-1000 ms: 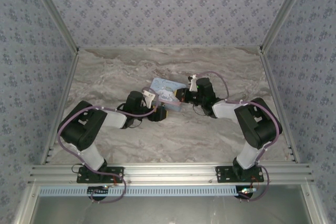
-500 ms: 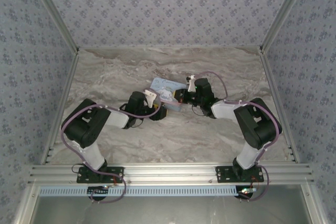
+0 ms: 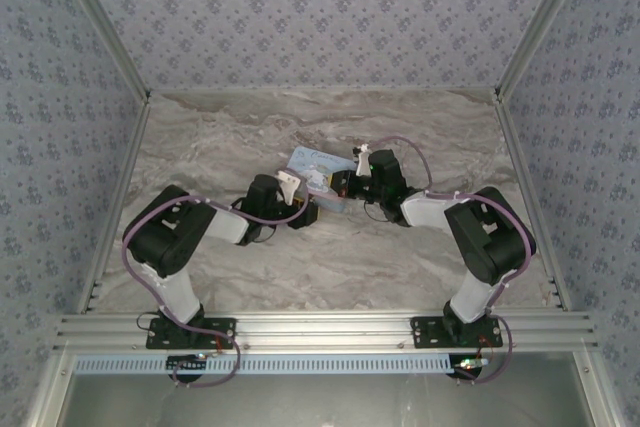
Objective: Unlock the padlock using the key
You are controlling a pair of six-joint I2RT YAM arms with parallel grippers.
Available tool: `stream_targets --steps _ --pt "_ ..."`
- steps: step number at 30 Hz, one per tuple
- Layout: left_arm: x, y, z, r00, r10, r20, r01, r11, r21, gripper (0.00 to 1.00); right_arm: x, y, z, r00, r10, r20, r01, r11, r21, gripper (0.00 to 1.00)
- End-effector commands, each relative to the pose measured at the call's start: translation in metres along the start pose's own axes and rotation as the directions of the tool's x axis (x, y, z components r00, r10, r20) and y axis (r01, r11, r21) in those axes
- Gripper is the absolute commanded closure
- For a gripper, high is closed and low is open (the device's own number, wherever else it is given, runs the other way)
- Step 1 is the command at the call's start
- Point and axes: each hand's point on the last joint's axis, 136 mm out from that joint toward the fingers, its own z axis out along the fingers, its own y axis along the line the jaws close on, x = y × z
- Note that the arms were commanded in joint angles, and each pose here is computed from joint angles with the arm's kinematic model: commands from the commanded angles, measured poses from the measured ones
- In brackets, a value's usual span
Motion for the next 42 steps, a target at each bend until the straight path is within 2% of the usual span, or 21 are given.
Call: stream_targets --steps 1,13,21,29,36,42 --pt "0.005 -0.013 0.006 0.999 -0.017 -0.034 0.019 0.999 0.047 0.53 0.025 -0.016 0.005 0.996 0.028 -0.082 -0.023 0.998 0.065 1.00" --pt "0.006 -0.010 0.013 0.999 -0.029 -0.030 0.029 1.000 0.008 0.58 0.024 -0.013 0.005 0.997 0.024 -0.078 -0.019 0.998 0.063 1.00" --pt "0.001 -0.002 0.013 0.997 -0.073 -0.008 0.073 0.997 -0.041 0.54 0.024 -0.011 0.004 0.997 0.021 -0.074 -0.016 0.998 0.064 1.00" --pt "-0.011 -0.001 0.013 0.987 -0.161 0.021 0.161 0.987 -0.016 0.53 0.024 -0.011 0.005 0.997 0.020 -0.076 -0.015 0.998 0.064 1.00" --pt "-0.015 0.005 0.014 0.966 -0.253 0.047 0.253 0.968 0.003 0.58 0.025 -0.011 0.005 0.997 0.018 -0.078 -0.013 0.998 0.064 1.00" --pt "-0.014 0.006 0.017 0.963 -0.266 0.043 0.266 0.964 0.006 0.62 0.025 -0.010 0.005 0.997 0.016 -0.080 -0.011 0.998 0.061 1.00"
